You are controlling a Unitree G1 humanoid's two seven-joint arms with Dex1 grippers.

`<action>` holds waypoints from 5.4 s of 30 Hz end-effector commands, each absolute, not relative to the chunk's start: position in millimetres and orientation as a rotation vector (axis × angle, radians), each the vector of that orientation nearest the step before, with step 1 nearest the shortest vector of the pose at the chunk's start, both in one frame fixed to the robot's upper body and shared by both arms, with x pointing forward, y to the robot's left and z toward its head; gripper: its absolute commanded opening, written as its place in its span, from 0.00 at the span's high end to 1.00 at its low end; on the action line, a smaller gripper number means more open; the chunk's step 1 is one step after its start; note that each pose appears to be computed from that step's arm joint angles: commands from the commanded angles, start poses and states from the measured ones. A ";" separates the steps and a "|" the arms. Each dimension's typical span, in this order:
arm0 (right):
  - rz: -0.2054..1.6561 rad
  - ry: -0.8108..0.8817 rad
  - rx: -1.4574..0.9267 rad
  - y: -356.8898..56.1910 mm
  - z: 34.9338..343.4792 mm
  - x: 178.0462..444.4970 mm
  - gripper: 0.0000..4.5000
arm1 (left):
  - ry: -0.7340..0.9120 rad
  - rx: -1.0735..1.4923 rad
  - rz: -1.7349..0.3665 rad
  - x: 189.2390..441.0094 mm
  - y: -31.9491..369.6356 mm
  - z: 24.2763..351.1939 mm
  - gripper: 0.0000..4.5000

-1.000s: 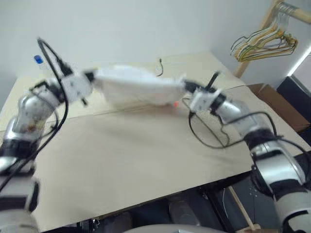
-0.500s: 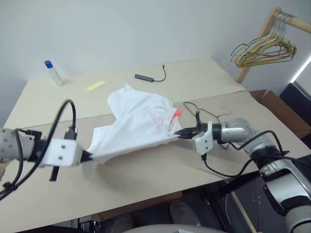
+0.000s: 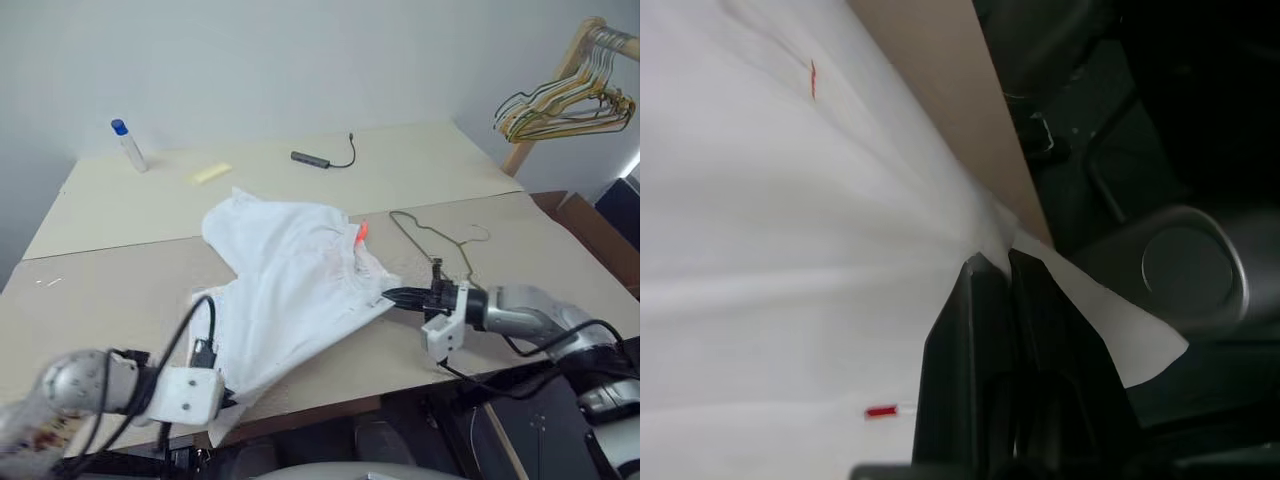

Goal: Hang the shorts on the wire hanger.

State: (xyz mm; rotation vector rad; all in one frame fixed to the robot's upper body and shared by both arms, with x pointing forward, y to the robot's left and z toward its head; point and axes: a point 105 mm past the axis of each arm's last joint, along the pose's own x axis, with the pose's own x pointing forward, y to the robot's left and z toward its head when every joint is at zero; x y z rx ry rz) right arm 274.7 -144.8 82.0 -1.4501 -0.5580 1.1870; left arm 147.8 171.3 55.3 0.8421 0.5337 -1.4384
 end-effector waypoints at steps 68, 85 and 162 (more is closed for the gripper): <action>0.428 -0.374 -1.214 -215.5 220.8 346.8 0.99 | -0.029 0.256 -1.072 355.5 116.5 248.7 0.43; 0.490 -0.620 -1.165 -189.8 266.6 331.2 1.00 | 0.291 0.379 -1.335 362.3 96.4 197.1 0.71; 0.871 0.947 0.293 -218.1 77.8 256.1 1.00 | -0.048 0.407 -1.258 291.8 160.8 204.6 0.07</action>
